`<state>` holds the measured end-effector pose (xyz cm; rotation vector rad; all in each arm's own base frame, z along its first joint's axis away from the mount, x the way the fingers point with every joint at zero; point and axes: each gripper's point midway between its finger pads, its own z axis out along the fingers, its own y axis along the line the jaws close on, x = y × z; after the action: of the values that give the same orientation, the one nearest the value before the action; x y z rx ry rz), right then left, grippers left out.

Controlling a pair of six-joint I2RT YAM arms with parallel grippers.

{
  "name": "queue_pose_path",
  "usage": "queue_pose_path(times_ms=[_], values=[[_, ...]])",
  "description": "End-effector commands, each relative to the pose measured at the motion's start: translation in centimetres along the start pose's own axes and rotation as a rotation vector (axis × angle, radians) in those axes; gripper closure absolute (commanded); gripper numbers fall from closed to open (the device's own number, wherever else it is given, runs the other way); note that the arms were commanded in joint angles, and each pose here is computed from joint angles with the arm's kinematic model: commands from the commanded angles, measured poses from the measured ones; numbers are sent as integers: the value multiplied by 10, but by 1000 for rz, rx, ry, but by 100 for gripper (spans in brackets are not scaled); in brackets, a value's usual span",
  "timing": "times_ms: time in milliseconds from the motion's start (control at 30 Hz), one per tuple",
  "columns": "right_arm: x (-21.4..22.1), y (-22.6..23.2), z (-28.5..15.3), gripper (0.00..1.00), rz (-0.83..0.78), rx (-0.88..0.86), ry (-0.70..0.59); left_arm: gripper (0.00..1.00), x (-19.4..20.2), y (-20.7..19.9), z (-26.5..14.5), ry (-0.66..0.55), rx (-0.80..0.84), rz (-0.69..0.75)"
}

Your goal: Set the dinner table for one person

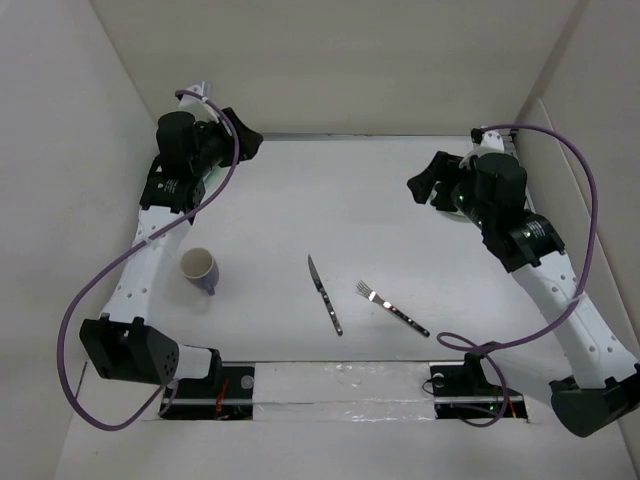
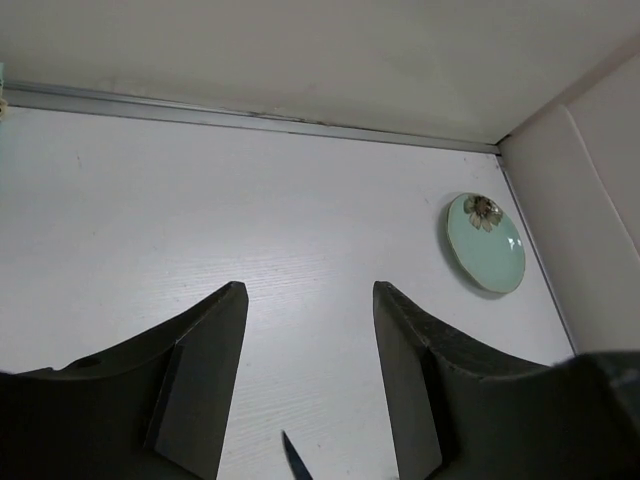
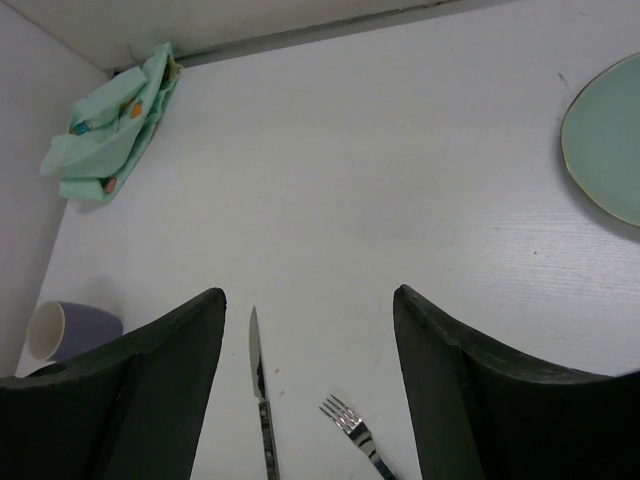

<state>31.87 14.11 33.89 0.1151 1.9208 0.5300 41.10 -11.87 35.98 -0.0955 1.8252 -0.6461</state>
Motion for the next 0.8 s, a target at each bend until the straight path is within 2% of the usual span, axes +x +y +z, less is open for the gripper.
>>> queue_pose_path(times_ms=[0, 67, 100, 133, 167, 200, 233, 267, 333, 367, 400, 433, 467, 533, 567, 700, 767], values=[[-15, 2, -11, 28, 13, -15, -57, 50, -25, -15, -10, -71, 36, 20], [-16, 6, -13, 42, 12, -36, -55, 50, -34, -5, -11, -111, -30, 9], [-16, 8, -14, 55, 10, -45, -52, 51, -39, -1, -12, -125, -59, 8], [-13, 10, -13, 86, 9, -57, -41, 52, -43, 4, -11, -141, -91, 12], [-12, 10, -12, 96, 9, -60, -34, 64, -49, 17, -9, -168, -159, 15], [-10, 9, -11, 100, 9, -56, -26, 77, -56, 22, -8, -189, -192, 15], [-3, 16, -12, 100, 7, -95, 11, 90, -59, 28, -6, -201, -228, 16], [2, 17, -9, 100, 7, -100, 32, 100, -61, 52, 0, -218, -345, 26], [9, 20, -9, 100, 4, -126, 59, 100, -74, 73, 1, -237, -462, 41], [10, 21, -10, 100, 7, -132, 61, 100, -67, 96, 11, -213, -560, 53], [10, 21, -11, 100, 6, -140, 59, 99, -63, 113, 11, -187, -620, 48], [11, 23, -12, 100, -3, -157, 52, 89, -76, 129, 9, -207, -665, 34], [9, 24, -13, 100, -9, -163, 41, 70, -67, 149, 18, -175, -709, 22], [8, 24, -16, 100, -16, -173, 23, 59, -64, 175, 19, -167, -755, -33], [10, 23, -16, 100, -17, -172, 29, 48, -61, 200, 17, -156, -792, -64], [23, 21, -10, 100, -22, -176, 73, 42, -42, 253, 14, -117, -869, -137], [25, 24, -7, 92, -24, -194, 78, 34, -25, 275, 19, -72, -922, -132]])
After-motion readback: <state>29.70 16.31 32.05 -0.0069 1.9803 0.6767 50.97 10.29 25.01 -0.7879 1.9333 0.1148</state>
